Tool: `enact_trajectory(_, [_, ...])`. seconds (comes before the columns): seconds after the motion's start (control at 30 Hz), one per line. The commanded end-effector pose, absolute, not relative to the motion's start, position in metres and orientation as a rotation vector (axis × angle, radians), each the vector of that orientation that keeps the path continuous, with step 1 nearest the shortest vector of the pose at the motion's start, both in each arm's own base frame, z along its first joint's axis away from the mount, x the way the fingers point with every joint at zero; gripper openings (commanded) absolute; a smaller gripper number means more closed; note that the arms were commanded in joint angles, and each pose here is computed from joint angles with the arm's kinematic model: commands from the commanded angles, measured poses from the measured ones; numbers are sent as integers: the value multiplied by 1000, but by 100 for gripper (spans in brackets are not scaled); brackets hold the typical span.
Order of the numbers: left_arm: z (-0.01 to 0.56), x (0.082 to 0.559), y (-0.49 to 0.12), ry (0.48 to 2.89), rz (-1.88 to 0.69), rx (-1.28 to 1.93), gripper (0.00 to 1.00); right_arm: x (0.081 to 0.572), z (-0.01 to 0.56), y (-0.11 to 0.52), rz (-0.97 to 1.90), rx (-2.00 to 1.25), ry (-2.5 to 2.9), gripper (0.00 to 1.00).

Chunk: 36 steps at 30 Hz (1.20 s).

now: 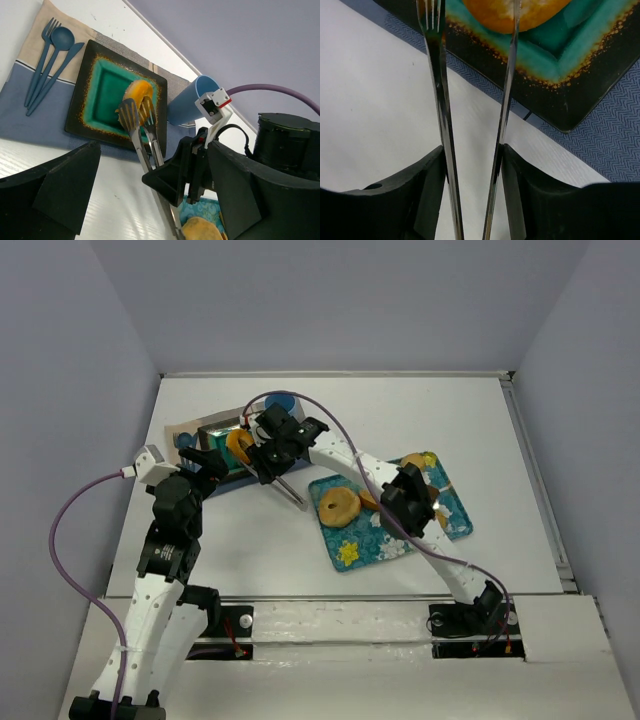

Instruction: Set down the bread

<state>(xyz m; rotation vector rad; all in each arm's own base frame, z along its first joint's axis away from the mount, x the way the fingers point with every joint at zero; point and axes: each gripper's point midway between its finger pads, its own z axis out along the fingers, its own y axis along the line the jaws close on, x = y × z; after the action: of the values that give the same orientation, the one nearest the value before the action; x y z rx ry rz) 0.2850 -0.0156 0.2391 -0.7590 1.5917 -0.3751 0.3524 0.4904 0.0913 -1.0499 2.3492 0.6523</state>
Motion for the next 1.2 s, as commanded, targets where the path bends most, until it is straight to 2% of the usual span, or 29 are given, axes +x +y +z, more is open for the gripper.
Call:
enact_trajectory(0.0, [241, 286, -15, 1575, -373, -752, 99, 370, 123, 505, 700, -1015, 2229, 55])
enact_trajectory(0.13, [242, 286, -15, 1574, -374, -751, 99, 367, 132, 501, 696, -1047, 2205, 68])
enact_trajectory(0.33, [242, 287, -15, 1575, -372, -752, 99, 365, 154, 499, 712, -1045, 2168, 69])
enact_trajectory(0.6, [243, 285, -14, 1570, -371, -752, 99, 355, 210, 488, 748, -1007, 2091, 57])
enact_trajectory(0.7, [244, 284, -14, 1566, -375, -751, 99, 351, 232, 467, 695, -948, 2081, 48])
enact_trajectory(0.73, [244, 284, -13, 1563, -374, -753, 99, 346, 256, 459, 699, -927, 2041, 47])
enact_trajectory(0.77, [245, 284, -13, 1561, -375, -754, 99, 347, 248, 445, 660, -912, 2075, 48])
enact_trajectory(0.87, [246, 282, -13, 1551, -379, -757, 99, 354, 280, 405, 567, -799, 2046, 48])
enact_trajectory(1.07, [246, 282, -12, 1548, -375, -766, 99, 382, 286, 294, 396, -543, 2116, 46])
enact_trajectory(1.17, [245, 284, -11, 1552, -371, -770, 99, 412, 290, 201, 288, -352, 2139, 46])
